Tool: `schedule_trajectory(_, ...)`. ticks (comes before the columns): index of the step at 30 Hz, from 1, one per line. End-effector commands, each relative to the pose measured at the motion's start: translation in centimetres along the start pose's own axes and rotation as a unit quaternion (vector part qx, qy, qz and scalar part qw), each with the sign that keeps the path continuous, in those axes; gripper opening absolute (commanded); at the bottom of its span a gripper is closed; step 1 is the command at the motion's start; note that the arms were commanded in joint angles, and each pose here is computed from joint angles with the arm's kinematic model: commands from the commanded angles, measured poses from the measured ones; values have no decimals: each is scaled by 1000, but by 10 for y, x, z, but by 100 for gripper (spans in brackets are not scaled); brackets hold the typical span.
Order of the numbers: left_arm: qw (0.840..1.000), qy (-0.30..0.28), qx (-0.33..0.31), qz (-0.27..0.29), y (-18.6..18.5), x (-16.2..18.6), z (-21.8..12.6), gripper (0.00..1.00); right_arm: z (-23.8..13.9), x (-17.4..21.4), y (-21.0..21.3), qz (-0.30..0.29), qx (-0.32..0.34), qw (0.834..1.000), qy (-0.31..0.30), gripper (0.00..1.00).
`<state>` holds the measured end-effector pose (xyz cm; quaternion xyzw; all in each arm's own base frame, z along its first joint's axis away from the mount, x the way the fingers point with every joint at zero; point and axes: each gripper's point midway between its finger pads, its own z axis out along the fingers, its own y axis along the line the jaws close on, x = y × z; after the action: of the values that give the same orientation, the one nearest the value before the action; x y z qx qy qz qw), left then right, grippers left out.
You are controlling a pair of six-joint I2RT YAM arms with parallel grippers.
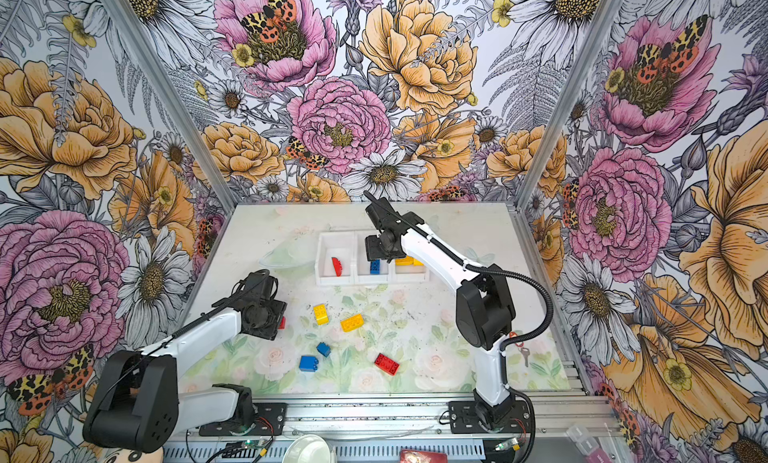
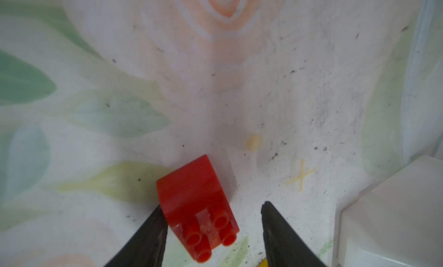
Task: Sort the legos into containers by color
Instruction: 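Lower the left gripper onto the red rounded 2x2 brick and grasp it, then carry red brick into nearest compartment while right gripper moves toward red 2x4 brick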
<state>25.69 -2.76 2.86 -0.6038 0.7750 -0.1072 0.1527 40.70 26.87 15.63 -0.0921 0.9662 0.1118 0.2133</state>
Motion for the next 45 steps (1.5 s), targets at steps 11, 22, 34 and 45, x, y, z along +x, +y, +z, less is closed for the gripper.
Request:
schedule_trajectory(11, 999, 13, -28, 13, -9, 0, 0, 56, -23, -8, -3, 2, -8, 1000, -23, 67)
schedule_trajectory(22, 999, 19, -42, 26, -7, 6, 6, 42, -25, -8, -6, 5, -6, 1000, -25, 67)
schedule_trajectory(34, 996, -25, 11, 89, -40, 8, -28, 32, -30, -1, -12, 11, -3, 1000, -23, 67)
schedule_trajectory(45, 949, -113, 120, 269, -140, 25, -102, 27, -40, 20, -20, 32, -9, 999, -14, 67)
